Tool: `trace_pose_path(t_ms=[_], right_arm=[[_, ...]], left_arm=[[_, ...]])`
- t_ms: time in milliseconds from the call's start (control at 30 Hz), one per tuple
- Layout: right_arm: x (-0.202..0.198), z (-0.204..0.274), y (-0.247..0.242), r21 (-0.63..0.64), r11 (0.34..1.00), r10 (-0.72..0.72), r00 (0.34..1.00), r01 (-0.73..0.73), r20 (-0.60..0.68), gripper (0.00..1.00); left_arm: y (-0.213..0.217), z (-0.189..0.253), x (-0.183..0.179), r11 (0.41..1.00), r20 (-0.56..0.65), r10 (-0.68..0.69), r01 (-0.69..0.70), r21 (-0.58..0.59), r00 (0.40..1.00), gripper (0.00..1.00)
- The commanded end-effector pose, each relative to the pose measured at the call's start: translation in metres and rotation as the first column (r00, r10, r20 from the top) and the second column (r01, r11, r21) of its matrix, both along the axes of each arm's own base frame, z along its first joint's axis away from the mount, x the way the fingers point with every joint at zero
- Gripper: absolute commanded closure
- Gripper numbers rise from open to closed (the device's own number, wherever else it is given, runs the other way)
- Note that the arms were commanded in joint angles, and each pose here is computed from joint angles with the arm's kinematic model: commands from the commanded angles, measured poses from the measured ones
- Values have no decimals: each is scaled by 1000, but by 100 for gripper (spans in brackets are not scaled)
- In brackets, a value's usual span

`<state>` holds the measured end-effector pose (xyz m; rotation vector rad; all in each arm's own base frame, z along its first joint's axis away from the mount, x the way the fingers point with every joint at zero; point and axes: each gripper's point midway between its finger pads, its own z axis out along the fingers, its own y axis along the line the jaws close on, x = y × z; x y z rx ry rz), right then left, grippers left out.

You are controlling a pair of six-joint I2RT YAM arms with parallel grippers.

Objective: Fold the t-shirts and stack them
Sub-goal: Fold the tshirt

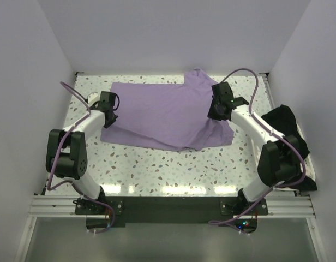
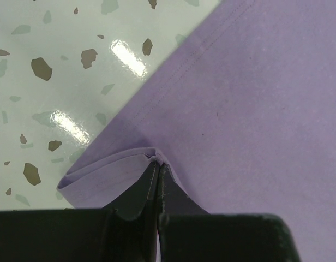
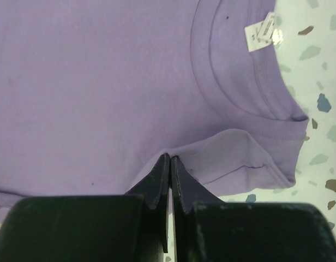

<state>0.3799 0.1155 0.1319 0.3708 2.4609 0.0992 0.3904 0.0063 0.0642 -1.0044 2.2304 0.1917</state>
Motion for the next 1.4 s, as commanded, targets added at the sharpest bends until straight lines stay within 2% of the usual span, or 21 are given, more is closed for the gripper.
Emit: trace_pose_path(t_ms=[0,367,1367], right_arm=[[31,20,-8,21,1000,-24,996,22,83,100],[48,14,-21,69,997,-53,996,47,76,100],[67,27,-52,128,984,-141,983,126,118,100]], left_arm=[[11,15,13,999,41,27,-29,40,999,100],[25,9,8,997,31,66,-67,44,997,100],[40,21,26,997,50,63,-65,33,997,100]])
